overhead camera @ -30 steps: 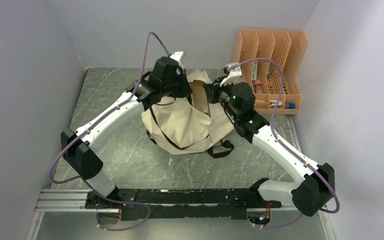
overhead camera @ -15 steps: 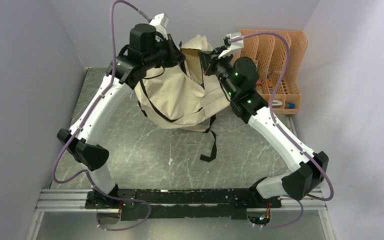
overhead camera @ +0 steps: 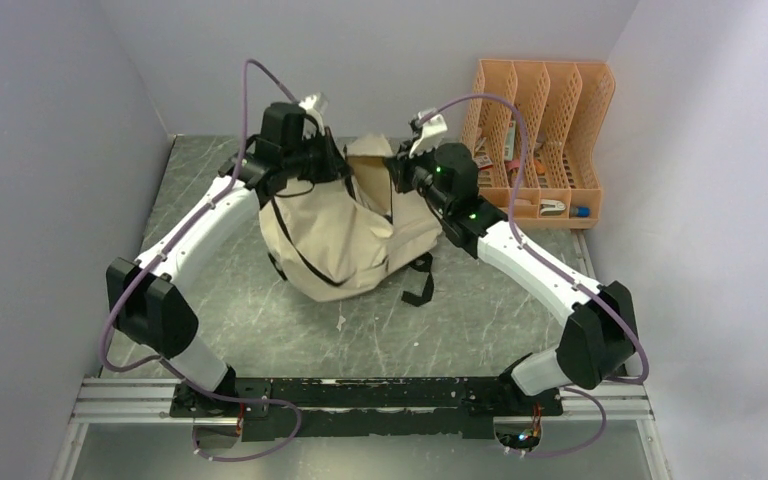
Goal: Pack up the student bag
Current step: Adjust the student bag at the center of the board.
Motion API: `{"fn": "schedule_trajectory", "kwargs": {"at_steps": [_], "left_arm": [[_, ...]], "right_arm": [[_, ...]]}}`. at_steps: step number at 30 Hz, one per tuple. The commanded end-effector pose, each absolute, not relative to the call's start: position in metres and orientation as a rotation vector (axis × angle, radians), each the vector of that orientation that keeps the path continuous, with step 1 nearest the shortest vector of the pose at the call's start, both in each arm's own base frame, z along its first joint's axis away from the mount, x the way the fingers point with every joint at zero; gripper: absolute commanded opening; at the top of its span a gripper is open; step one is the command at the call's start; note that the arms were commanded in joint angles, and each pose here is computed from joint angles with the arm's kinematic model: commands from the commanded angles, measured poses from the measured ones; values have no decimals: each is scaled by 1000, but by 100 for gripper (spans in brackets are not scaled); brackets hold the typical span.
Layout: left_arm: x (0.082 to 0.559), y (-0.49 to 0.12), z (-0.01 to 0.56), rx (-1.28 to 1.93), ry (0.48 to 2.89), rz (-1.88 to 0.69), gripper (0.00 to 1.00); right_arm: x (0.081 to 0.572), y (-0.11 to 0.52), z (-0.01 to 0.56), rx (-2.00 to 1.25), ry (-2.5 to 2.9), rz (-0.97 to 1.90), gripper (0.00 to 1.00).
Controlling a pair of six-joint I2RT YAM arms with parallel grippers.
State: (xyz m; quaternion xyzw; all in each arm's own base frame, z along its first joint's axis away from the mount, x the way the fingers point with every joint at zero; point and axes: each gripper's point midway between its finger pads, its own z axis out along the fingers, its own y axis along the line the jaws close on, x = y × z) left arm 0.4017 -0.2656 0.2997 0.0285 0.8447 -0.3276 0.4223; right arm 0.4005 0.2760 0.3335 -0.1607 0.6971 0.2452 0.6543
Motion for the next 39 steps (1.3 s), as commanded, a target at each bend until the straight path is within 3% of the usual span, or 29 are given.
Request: {"fn": "schedule_trajectory", "kwargs": {"at_steps": [1, 7, 17, 29, 33, 39], "left_arm": [[388, -275, 315, 144, 1985, -953, 5], [358, -270, 253, 140, 2096, -986, 5], [302, -230, 172, 21, 2359, -848, 5], [280, -194, 141, -97, 2473, -652, 6], [283, -193, 142, -110, 2470, -639, 12], [288, -182, 153, -133, 2444, -562, 33]], "right_arm": [[384, 266, 376, -348, 1433, 578, 0], [365, 269, 315, -446, 1582, 609, 0], [286, 336, 218, -847, 1738, 864, 0], [257, 362, 158, -919, 1849, 836, 3], [241, 365, 141, -996, 1894, 871, 3], [231, 365, 127, -1023, 1939, 882, 4]]}}
